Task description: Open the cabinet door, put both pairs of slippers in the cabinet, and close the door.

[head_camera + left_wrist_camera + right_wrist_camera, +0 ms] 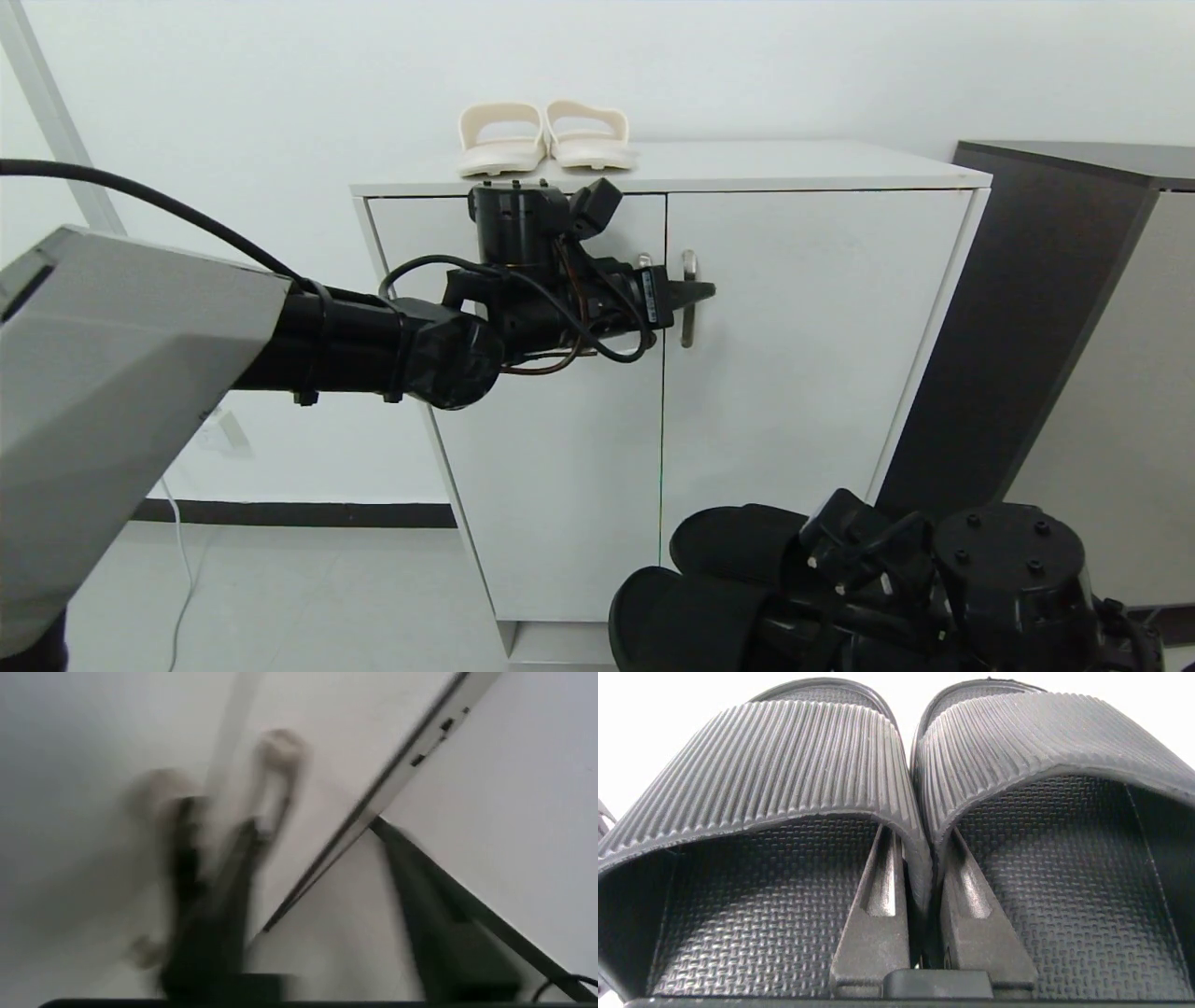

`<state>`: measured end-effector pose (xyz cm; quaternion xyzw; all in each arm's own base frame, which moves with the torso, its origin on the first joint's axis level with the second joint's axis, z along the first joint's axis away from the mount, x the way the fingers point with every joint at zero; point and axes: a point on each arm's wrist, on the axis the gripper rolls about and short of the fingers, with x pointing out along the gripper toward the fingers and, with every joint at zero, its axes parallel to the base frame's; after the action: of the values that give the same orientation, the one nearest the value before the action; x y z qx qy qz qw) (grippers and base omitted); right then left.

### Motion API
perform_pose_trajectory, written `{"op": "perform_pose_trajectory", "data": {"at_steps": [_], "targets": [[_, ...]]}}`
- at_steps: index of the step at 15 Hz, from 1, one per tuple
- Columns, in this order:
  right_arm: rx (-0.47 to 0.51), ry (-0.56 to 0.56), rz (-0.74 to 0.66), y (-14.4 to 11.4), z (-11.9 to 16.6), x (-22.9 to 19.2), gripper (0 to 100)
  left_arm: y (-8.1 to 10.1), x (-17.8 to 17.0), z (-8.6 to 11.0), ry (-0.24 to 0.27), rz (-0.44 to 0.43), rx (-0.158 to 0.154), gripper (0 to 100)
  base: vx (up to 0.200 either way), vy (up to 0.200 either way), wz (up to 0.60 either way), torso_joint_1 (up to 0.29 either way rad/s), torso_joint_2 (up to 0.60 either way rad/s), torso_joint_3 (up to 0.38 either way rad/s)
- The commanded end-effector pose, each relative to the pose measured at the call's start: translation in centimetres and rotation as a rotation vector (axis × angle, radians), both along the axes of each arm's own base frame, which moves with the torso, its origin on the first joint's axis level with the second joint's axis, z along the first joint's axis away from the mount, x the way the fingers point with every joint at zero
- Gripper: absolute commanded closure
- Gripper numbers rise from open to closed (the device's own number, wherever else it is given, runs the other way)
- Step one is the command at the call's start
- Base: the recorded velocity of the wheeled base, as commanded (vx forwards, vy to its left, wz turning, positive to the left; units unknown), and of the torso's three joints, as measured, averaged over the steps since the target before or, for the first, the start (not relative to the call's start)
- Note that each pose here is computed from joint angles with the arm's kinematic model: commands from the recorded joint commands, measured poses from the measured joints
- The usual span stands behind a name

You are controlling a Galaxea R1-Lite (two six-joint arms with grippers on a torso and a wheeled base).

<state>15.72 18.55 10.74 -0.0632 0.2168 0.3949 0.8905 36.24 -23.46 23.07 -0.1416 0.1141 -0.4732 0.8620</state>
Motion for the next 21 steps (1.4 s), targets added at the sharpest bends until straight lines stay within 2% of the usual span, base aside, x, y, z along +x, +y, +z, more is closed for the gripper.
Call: {"op": "perform_pose_trajectory", "data": {"at_steps": [1,4,6,8,11,15,18,20,21], "targets": [[-0.003,0.003,0.006,0.0,-0.1,-0.1,100,0.0,-0.3,0.0,0.001,-0.009,0.000,100,0.000,0.000,0.00,0.000,0.00,0.000],[-0.001,0.011,0.030,-0.1,-0.2,-0.5,100,0.3,-1.0,0.3,0.001,-0.010,0.001,100,0.000,0.000,0.00,0.000,0.00,0.000],[0.031,-0.002,0.094,-0.4,-0.4,-1.2,100,0.6,-2.4,0.7,0.006,-0.023,0.004,100,0.000,0.000,0.00,0.000,0.00,0.000],[0.025,-0.026,0.142,-0.8,-0.7,-1.5,100,0.9,-3.8,0.3,0.013,-0.037,0.021,100,0.000,0.000,0.00,0.000,0.00,0.000],[0.021,-0.026,0.151,-0.7,-0.8,-1.6,100,1.2,-6.2,-0.4,-0.010,-0.065,0.009,100,0.000,0.000,0.00,0.000,0.00,0.000],[0.018,-0.023,0.157,-0.6,-0.9,-1.7,100,2.4,-9.2,-0.5,0.007,-0.084,0.022,100,0.000,0.000,0.00,0.000,0.00,0.000],[0.016,-0.021,0.166,-0.5,-1.0,-1.9,100,3.4,-8.8,-0.8,0.014,-0.057,0.001,100,0.000,0.000,0.00,0.000,0.00,0.000],[0.014,-0.016,0.173,-0.5,-1.0,-2.1,100,3.9,-7.7,-1.0,0.047,-0.032,-0.021,100,0.000,0.000,0.00,0.000,0.00,0.000],[0.010,-0.011,0.182,-0.4,-1.2,-2.3,100,3.8,-7.1,-1.2,0.057,-0.025,-0.021,100,0.000,0.000,0.00,0.000,0.00,0.000]]}}
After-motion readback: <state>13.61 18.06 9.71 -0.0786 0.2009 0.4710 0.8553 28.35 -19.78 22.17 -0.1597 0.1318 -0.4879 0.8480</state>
